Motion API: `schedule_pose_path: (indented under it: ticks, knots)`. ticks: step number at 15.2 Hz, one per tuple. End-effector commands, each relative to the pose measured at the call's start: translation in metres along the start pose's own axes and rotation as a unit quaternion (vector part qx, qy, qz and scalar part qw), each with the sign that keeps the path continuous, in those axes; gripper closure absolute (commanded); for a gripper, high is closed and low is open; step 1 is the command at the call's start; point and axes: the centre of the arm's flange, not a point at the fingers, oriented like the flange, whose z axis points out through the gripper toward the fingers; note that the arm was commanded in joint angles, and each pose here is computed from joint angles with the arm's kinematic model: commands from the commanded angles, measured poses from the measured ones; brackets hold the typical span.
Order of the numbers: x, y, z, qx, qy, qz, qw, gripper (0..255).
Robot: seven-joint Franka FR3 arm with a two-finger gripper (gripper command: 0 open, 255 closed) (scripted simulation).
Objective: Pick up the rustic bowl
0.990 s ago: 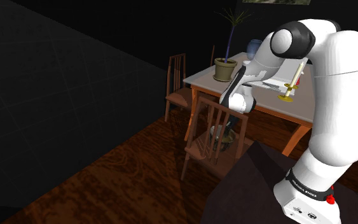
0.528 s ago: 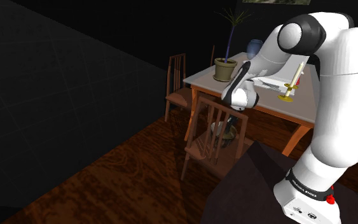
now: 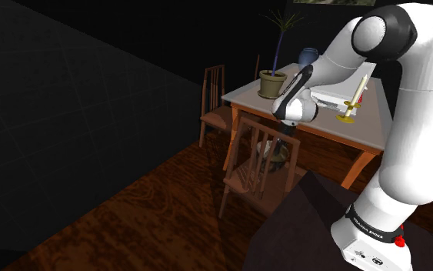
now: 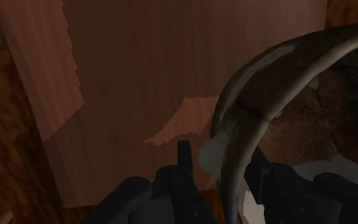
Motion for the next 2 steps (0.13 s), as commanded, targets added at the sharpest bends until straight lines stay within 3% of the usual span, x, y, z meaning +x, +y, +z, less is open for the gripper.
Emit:
schedule_pose_path:
  ticks: [1, 2]
  knots:
    - [-0.0006, 0.0002, -0.0059, 0.0, 0.0, 0.0, 1.0, 255]
    - [-0.0006, 0.0002, -0.0059, 0.0, 0.0, 0.0, 1.0, 255]
